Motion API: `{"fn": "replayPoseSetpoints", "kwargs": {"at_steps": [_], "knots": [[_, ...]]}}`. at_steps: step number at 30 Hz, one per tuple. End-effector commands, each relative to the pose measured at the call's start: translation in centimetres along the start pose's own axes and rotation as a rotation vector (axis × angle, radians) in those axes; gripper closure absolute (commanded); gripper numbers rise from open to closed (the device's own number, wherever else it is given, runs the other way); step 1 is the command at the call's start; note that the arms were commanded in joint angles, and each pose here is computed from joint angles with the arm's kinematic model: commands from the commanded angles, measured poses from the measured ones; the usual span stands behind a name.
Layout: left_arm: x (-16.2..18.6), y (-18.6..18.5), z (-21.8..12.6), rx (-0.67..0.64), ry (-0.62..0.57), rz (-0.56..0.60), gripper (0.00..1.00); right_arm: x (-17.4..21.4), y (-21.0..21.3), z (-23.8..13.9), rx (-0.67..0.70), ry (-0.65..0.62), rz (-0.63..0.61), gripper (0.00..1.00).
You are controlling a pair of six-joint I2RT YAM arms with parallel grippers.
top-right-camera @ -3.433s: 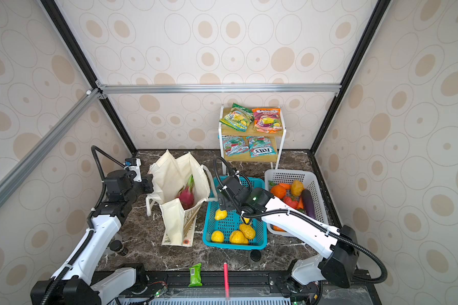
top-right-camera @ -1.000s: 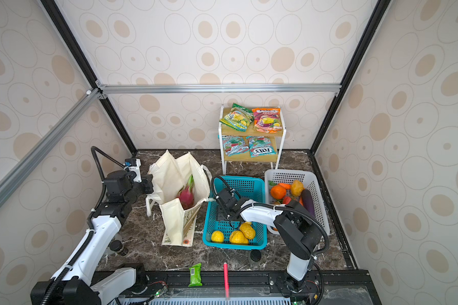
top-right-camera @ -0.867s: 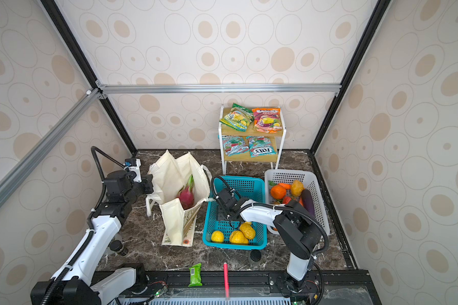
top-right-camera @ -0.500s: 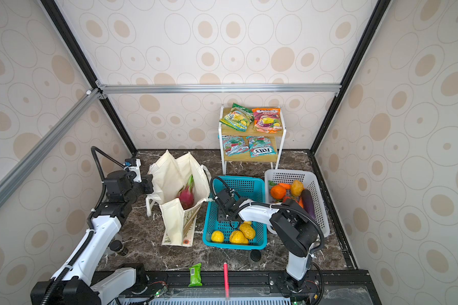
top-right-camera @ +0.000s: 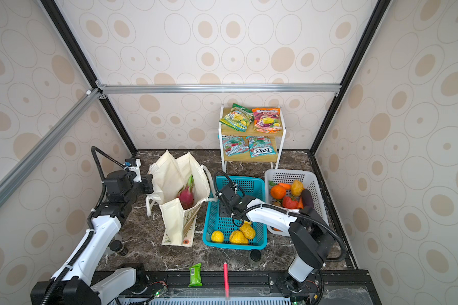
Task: Place the food into the grocery bag and tie it
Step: 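Close the right gripper on the yellow lemon and lift it, then carry the yellow lemon with the right gripper into the tote bag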
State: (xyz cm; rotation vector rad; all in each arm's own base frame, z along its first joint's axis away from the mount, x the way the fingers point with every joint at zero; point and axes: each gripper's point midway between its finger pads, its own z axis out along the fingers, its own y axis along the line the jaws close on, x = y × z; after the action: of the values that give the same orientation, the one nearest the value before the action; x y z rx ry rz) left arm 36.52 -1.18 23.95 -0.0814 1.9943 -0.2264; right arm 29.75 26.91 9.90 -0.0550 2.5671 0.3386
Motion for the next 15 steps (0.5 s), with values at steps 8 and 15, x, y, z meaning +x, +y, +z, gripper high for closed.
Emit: {"fn": "replayPoseSetpoints", "kwargs": {"at_steps": [8,15], "knots": [[0.8,0.1,-0.2,-0.002,0.021,-0.001,1.00,-6.2,1.5,-6.4,0.013,-0.132,-0.148,0.41],[0.8,0.0,-0.2,0.003,0.022,0.000,1.00,-10.5,4.4,-9.9,-0.045,-0.237,-0.220,0.43]]}}
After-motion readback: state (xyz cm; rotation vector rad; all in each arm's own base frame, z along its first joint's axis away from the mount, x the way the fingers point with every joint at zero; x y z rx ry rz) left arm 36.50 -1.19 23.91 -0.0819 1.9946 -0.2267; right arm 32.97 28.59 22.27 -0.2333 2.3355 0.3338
